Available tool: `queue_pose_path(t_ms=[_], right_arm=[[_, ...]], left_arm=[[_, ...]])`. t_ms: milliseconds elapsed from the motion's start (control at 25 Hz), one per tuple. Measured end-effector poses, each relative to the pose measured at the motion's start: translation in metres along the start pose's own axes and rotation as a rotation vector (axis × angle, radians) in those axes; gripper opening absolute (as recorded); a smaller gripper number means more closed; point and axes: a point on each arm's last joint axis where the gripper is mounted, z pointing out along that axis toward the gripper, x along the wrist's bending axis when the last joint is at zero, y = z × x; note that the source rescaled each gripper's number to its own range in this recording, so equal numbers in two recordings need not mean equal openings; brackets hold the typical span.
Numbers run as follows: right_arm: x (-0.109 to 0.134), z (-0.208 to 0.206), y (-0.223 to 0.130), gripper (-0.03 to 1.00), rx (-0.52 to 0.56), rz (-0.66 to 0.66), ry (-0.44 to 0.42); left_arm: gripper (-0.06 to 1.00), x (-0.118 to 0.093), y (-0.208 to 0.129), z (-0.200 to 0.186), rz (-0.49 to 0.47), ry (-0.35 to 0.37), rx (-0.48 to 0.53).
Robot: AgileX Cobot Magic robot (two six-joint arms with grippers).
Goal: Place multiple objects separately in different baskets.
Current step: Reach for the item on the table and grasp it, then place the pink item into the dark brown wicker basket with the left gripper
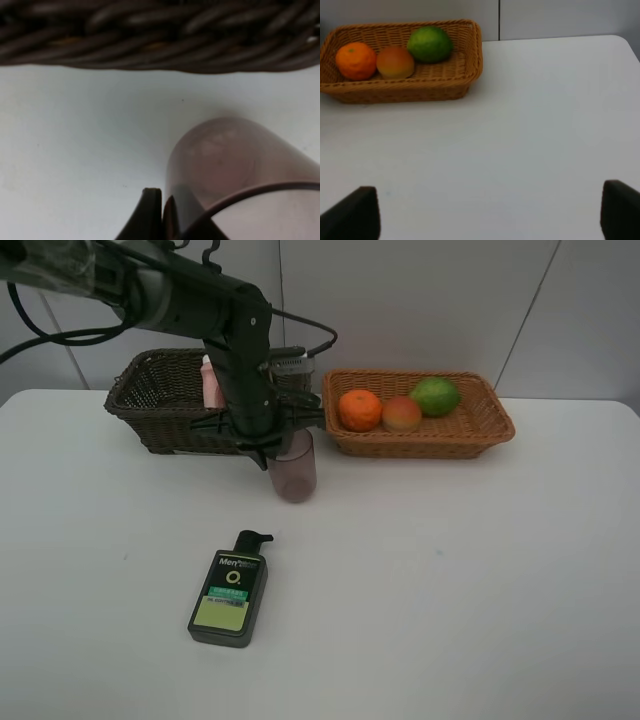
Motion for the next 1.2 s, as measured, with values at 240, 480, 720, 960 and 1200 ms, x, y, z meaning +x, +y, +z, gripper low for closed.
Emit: queue_pose_path(t_ms=[240, 480, 720, 960, 1200], right_arm=[[0.0, 0.0, 0.0, 0.86, 0.0, 0.0, 0.0], [0.0, 0.0, 0.0, 0.86, 0.0, 0.0, 0.0], [0.0, 0.0, 0.0, 0.86, 0.0, 0.0, 0.0], [0.0, 0.0, 0.0, 0.86, 0.0, 0.0, 0.0], [0.0, 0.0, 0.0, 0.86, 0.0, 0.0, 0.0]], left_arm=[[0.0, 0.0, 0.0, 0.0, 0.0, 0.001, 0.001], [0.0, 0.001, 0.002, -0.023, 0.026, -0.016, -0.025], [0.0, 0.007, 0.001, -0.073, 0.102, -0.037, -0.066], [0.0, 0.018, 0.003, -0.113, 0.167, -0.059, -0.126], [0.0, 0.047, 0.033, -0.132, 0.213, 0.007, -0.235]])
